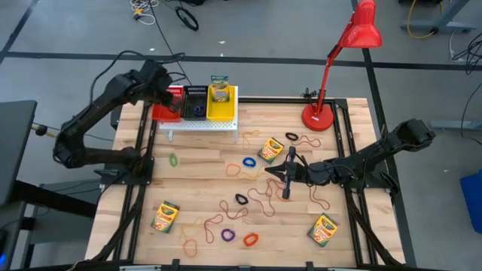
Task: Pick & Place Office Desk Supplies
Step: Put the orange rubber band into the red bin on the shelf
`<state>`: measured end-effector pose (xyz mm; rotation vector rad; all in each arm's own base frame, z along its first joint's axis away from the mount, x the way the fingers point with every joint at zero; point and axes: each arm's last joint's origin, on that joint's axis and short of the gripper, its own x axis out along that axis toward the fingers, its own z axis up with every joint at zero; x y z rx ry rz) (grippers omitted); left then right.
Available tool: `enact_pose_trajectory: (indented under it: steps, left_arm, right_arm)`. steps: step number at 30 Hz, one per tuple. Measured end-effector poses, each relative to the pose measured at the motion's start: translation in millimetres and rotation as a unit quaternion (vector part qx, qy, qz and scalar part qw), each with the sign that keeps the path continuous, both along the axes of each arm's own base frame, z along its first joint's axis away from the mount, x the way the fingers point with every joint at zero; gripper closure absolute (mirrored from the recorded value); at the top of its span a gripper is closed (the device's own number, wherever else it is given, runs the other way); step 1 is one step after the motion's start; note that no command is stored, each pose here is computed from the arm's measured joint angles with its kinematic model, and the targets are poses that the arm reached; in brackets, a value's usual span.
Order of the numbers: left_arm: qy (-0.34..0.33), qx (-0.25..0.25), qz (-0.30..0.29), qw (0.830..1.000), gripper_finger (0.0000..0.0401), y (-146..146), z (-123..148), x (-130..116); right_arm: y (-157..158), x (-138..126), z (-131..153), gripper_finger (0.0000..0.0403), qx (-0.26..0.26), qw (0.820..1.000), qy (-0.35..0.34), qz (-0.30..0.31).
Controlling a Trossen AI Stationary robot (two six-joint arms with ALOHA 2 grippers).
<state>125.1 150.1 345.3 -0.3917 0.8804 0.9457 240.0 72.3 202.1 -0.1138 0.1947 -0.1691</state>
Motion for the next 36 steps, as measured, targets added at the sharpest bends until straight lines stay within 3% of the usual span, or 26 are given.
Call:
enact_pose_trajectory:
  steps: [3,6,10,13,19,22,25,31,36]
  left_arm:
    - [-0.040,0.079,-0.049,0.995,0.0361,-24.4,13.2,3.4]
    - [-0.122,0.146,-0.124,0.974,0.0390,-52.3,13.6,8.4]
    - [-0.243,0.190,-0.218,0.926,0.0394,-86.5,-7.1,16.5]
    - [-0.297,0.209,-0.287,0.886,0.0394,-107.8,-35.0,26.5]
    - [-0.367,0.257,-0.397,0.801,0.0394,-145.2,-94.4,48.5]
    - [-0.384,0.255,-0.426,0.778,0.0394,-159.3,-117.4,56.8]
    - [-0.382,0.241,-0.449,0.771,0.0394,-169.7,-129.5,67.2]
    - [-0.361,0.196,-0.466,0.783,0.0383,-183.6,-150.5,93.5]
    - [-0.341,0.167,-0.446,0.810,0.0362,-187.3,-165.8,116.3]
  right_arm:
    - [0.4,0.1,-0.5,0.0396,0.023,1.000,0.000,0.007]
    - [0.3,-0.7,-4.0,0.0396,0.045,0.999,0.014,0.005]
    - [-1.8,-1.8,-9.6,0.0396,0.078,0.996,0.035,-0.010]
    - [-2.5,-3.0,-13.5,0.0396,0.096,0.994,0.051,-0.020]
    - [-2.7,-8.0,-24.1,0.0396,0.137,0.981,0.129,-0.045]
    - [3.1,-11.4,-27.9,0.0394,0.155,0.967,0.197,-0.052]
    - [11.9,-15.0,-31.6,0.0380,0.177,0.948,0.260,-0.055]
    - [28.4,-22.9,-54.9,0.0325,0.193,0.907,0.365,-0.078]
    - [31.4,-23.3,-70.8,0.0306,0.204,0.889,0.393,-0.114]
